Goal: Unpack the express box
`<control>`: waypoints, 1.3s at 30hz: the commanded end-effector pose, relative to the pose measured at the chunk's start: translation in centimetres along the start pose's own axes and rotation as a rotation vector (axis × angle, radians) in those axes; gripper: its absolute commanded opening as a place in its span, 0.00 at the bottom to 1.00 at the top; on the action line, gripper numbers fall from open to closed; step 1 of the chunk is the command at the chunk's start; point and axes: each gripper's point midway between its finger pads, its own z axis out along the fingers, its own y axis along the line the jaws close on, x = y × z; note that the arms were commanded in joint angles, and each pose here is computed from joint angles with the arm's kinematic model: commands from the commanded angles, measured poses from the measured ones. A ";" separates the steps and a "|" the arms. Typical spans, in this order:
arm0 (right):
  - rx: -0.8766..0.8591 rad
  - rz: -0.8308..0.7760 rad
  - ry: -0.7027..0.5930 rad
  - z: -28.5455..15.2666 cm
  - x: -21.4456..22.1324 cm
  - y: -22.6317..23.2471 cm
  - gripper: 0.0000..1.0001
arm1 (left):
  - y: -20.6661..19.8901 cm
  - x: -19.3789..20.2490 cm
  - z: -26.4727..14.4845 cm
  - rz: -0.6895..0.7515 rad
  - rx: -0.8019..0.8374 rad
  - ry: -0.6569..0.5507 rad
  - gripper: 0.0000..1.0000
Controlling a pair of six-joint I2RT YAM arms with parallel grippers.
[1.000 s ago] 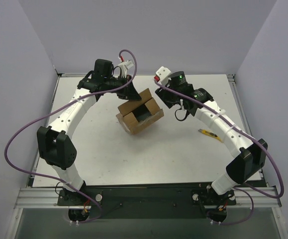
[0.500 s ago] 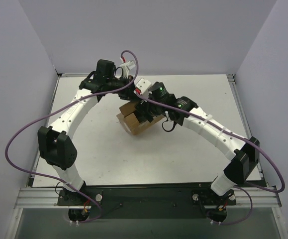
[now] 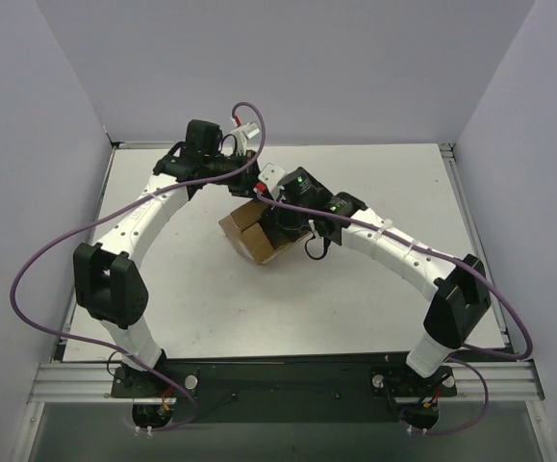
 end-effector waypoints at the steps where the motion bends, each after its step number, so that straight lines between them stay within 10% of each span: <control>1: 0.122 0.017 -0.084 -3.7 -1.7 -5.3 0.84 | -1.5 -0.6 -1.5 0.067 0.035 -0.032 0.00; 11: 0.089 0.121 0.028 -2.1 3.9 -8.1 0.79 | -2.1 -0.9 -1.3 0.095 0.066 -0.029 0.00; 28: -0.527 0.533 0.036 2.0 4.2 -0.1 0.80 | -5.0 0.9 -1.0 0.110 0.228 0.016 0.00; 39: -0.301 0.619 0.076 1.0 6.8 -6.3 0.81 | 1.5 8.1 3.4 0.022 0.037 0.146 0.00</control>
